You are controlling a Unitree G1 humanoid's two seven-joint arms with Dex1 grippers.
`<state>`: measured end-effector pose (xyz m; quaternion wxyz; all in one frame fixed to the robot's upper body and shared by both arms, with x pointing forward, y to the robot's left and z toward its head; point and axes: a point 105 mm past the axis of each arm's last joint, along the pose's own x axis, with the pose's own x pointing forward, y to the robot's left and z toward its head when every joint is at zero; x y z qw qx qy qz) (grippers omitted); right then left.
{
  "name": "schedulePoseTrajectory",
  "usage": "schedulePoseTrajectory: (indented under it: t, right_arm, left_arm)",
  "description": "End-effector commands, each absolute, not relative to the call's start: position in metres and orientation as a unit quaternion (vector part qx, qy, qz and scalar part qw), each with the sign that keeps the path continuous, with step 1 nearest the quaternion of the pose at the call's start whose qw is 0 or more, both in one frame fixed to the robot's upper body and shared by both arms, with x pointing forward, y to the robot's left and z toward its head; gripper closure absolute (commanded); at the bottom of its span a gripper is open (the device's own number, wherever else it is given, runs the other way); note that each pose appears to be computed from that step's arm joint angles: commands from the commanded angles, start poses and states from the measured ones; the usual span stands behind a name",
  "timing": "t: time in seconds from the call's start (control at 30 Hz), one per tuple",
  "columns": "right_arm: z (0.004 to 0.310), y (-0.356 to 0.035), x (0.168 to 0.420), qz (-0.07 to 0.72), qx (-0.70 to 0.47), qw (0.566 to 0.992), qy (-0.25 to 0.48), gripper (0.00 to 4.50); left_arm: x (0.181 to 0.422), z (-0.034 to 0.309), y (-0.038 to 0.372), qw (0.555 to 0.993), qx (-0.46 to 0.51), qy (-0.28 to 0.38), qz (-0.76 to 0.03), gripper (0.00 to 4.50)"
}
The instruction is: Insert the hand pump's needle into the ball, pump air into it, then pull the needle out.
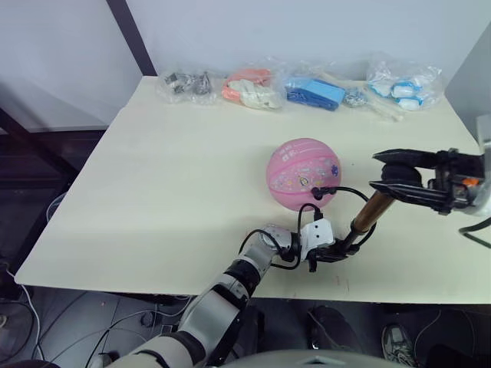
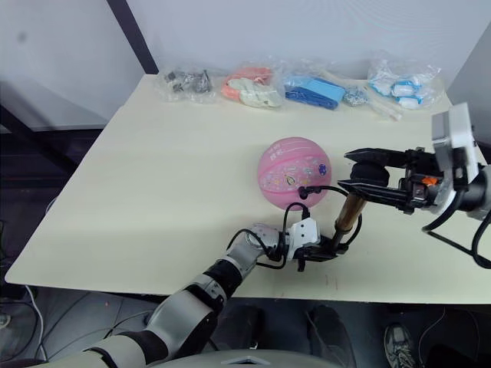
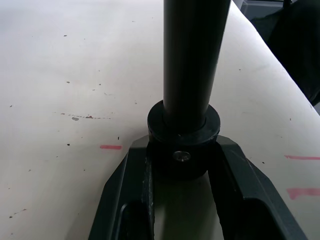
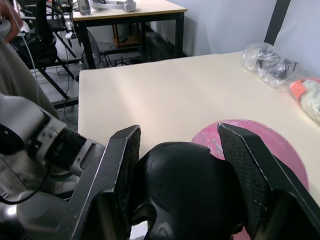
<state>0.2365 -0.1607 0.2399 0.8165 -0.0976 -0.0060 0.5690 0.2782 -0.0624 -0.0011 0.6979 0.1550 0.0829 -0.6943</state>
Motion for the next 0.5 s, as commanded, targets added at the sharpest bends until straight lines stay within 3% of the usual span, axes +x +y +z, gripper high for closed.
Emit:
schedulePoseTrajectory:
  t: [0.03,0.33,0.5]
  right_arm:
    - [0.209,-0.161,0.236,0.573,-0.095,0.813,0.036,2.48]
    - [0.151,-0.161,0.244,0.548,-0.084,0.829,0.074,2.48]
    - [0.138,-0.159,0.244,0.544,-0.083,0.832,0.076,2.48]
  left_arm:
    - [0.27,-0.026,-0.052,0.692,0.159,0.141,-0.69,3.43]
    - [0.271,-0.027,-0.051,0.69,0.162,0.147,-0.69,3.43]
    - [0.271,-0.028,-0.05,0.688,0.164,0.15,-0.691,3.43]
